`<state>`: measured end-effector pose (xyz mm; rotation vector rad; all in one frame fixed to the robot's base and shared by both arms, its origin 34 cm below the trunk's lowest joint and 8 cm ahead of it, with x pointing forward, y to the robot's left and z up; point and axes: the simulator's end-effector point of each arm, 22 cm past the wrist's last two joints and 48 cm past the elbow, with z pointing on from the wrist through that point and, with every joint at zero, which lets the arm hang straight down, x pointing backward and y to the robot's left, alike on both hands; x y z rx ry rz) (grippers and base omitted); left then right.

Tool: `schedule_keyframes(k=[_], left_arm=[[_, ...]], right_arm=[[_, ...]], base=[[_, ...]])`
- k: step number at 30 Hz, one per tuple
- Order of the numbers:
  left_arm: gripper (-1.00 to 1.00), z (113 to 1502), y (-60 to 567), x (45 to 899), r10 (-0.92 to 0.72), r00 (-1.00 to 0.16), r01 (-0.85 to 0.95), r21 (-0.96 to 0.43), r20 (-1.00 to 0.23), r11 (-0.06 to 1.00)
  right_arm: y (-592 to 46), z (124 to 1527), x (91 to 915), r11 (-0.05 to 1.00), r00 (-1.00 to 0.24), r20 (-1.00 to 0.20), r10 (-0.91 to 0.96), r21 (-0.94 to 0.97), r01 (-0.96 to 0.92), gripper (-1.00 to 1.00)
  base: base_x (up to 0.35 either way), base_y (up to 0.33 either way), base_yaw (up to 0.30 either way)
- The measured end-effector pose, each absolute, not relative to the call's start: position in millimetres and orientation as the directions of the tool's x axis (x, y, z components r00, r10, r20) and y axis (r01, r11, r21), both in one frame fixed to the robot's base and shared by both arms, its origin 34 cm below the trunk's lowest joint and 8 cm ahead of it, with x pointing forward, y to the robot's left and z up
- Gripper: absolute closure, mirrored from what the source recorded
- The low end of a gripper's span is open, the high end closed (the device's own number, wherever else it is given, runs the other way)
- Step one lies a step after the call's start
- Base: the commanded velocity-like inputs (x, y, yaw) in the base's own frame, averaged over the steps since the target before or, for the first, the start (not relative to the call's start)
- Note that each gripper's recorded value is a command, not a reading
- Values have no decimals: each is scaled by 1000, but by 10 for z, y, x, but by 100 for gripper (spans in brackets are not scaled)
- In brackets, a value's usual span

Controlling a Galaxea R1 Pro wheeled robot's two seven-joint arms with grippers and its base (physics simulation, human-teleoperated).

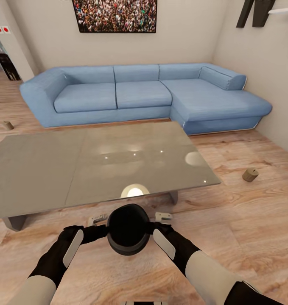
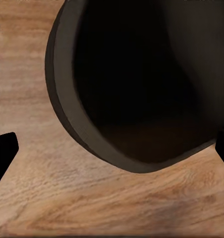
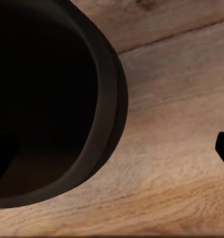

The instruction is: Place each of the two pumpkins and all three candles from the living room inside a cabinet in the living room (use any cabinet), then make sure every cabinet is closed, and position the cauldron so it is next to a table in the living room.

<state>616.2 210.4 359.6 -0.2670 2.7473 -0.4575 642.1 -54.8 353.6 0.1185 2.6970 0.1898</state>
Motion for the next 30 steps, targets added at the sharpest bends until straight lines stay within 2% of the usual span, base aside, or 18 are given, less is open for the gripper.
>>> schedule_keyframes(k=[21, 30], left_arm=[[-100, 4038, 2103, 6250, -235, -925, -126, -342, -300, 931], [-100, 4228, 2105, 6284, -235, -924, -125, -341, -301, 932]], right_arm=[[-554, 3978, 6514, 987, -903, -414, 115, 152, 56, -100], [-545, 4172, 6546, 987, -903, -414, 115, 153, 55, -100]], base=[[-283, 61, 0], [-65, 5, 0]])
